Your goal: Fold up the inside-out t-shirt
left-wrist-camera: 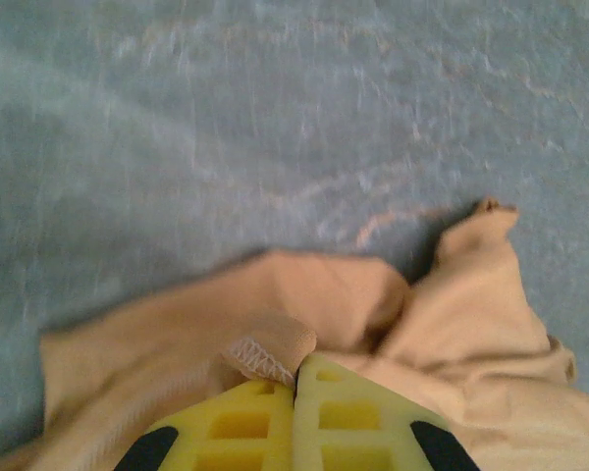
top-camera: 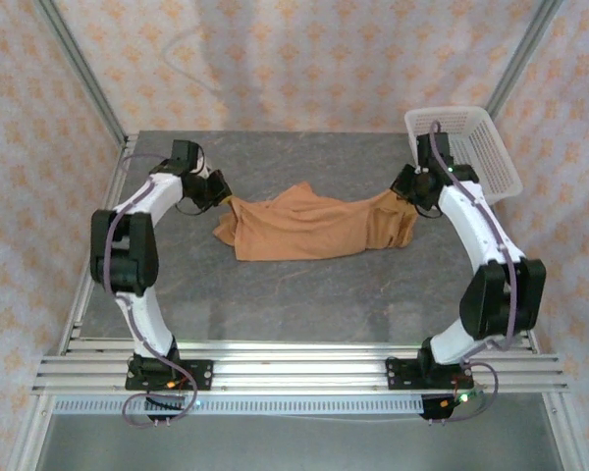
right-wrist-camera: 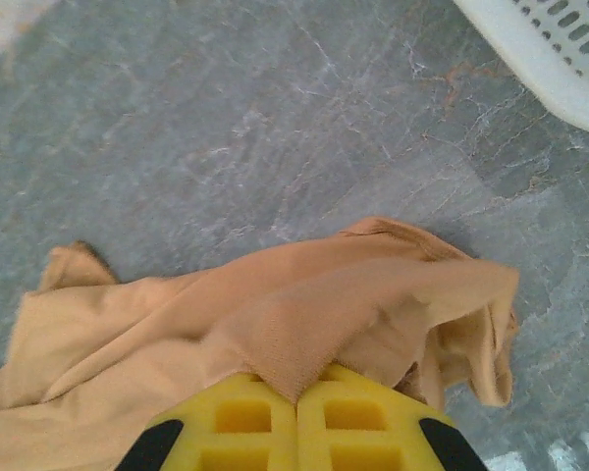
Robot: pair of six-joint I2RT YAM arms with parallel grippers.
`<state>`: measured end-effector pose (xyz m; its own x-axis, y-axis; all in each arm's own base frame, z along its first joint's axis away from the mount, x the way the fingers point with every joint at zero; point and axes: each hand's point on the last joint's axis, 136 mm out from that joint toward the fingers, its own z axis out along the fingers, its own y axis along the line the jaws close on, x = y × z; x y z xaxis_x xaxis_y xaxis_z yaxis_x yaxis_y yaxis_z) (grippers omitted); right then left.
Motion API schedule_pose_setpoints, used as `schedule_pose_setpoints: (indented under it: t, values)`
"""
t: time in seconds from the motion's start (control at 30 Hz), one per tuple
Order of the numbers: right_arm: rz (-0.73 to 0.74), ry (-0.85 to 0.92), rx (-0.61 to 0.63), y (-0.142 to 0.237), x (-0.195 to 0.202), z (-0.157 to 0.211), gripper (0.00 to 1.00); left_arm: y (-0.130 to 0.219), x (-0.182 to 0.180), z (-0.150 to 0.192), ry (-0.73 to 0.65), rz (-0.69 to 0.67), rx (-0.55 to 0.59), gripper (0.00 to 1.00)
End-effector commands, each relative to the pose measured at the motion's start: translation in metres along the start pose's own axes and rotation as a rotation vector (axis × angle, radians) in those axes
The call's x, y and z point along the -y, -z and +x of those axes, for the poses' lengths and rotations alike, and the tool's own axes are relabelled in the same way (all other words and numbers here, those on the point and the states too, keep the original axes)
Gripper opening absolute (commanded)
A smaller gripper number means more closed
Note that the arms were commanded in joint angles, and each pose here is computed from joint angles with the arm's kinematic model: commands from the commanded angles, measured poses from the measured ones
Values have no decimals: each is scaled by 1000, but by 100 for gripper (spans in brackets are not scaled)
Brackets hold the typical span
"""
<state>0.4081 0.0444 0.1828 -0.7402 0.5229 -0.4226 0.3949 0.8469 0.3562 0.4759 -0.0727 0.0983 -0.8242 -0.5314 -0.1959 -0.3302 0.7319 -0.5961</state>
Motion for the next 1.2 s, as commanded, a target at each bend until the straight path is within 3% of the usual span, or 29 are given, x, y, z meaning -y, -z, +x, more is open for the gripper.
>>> schedule_pose_setpoints:
  t: [0.0,0.1,0.17,0.23,0.3,0.37,0.5,0.7,0.97,1.17]
  values:
    - [12,-1,41,-14,-4,-21,0,-1,15,-28,-95,-7,46,3]
    - [4,-3,9,-26,-7,-18,0,8,4,-26,-133,-87,43,48]
    - [-7,-5,2,-28,-9,-17,0,25,-3,-18,-159,-136,59,63]
    - [-16,-3,0,-28,-10,-15,0,43,-5,1,-185,-144,61,63]
    - [-20,-2,0,-27,-10,-14,0,48,-8,25,-197,-129,47,53]
    - [-28,-2,1,-26,-11,-13,0,41,-9,57,-192,-61,6,38]
    - [-33,-1,-3,-26,-11,-12,0,23,-7,97,-176,24,-61,29]
    - [-24,6,-1,-22,-9,-11,0,1,-23,118,-166,-4,-117,31]
    - [-24,11,5,-20,-9,-13,0,0,-35,115,-184,-70,-103,52]
    - [-34,10,11,-18,-12,-15,0,-3,-40,113,-192,-97,-102,51]
